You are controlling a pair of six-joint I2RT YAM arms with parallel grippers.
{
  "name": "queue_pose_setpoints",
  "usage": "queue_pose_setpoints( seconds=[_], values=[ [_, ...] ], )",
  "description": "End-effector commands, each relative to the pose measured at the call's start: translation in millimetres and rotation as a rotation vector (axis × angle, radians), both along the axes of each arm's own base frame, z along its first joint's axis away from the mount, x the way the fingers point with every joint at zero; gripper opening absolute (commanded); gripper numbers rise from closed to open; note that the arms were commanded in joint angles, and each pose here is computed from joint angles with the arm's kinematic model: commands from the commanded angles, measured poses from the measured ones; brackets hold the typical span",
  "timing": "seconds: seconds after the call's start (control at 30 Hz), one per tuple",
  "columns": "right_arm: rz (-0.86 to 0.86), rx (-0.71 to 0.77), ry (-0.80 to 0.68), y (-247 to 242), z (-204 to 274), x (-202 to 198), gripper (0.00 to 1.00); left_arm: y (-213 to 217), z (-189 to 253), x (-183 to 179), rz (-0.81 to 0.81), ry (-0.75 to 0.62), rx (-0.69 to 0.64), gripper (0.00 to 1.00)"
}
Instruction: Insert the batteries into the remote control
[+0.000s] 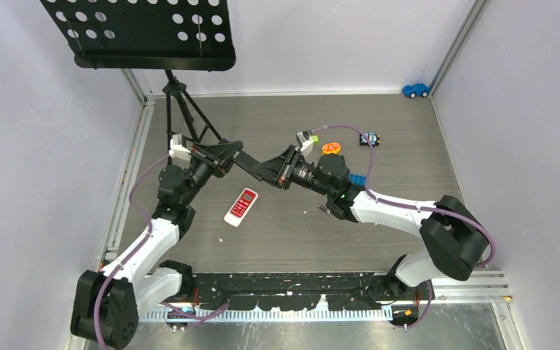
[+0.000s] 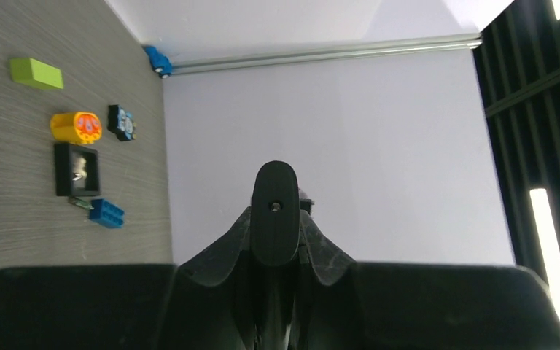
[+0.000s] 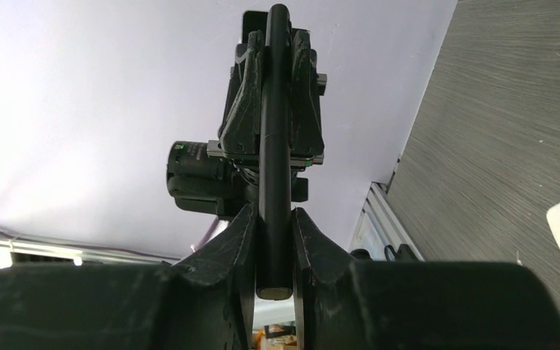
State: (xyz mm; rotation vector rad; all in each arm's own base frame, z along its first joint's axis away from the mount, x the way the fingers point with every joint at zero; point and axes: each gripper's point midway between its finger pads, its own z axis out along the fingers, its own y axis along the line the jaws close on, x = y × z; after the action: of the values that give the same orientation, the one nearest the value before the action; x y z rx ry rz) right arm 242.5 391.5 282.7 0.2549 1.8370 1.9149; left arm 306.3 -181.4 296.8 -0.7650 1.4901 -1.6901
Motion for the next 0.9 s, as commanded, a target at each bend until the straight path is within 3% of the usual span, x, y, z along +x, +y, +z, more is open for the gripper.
queue_pose_setpoints(
  seconds=[0.0,0.13,0.27,0.37,0.63,0.87],
  values=[
    [-0.044,-0.136,-0.037,-7.2,-34.4,7.1,0.21,-31.3,34.9,-51.6,-0.214,-0.165,0.068,0.0],
    [0.004,-0.151,-0.105,-19.1,-31.0,-12.3,0.39,-26.4,25.0,-45.0,-0.168,-0.146,0.134,0.0],
    [0.031,-0.195,-0.16,-29.1,-23.0,-26.4,0.71,-25.4,17.6,-42.2,-0.16,-0.135,0.167,0.0],
    [0.036,-0.218,-0.212,-35.9,-12.8,-33.0,0.79,-25.6,12.6,-41.4,-0.167,-0.144,0.197,0.0],
    [0.229,-0.244,-0.391,-34.4,2.6,-67.2,0.8,-46.8,28.9,-63.1,-0.377,-0.316,0.305,0.0],
    [0.308,-0.324,-0.424,-32.8,-7.8,-73.0,0.57,-58.0,46.1,-91.7,-0.569,-0.48,0.347,0.0]
  ],
)
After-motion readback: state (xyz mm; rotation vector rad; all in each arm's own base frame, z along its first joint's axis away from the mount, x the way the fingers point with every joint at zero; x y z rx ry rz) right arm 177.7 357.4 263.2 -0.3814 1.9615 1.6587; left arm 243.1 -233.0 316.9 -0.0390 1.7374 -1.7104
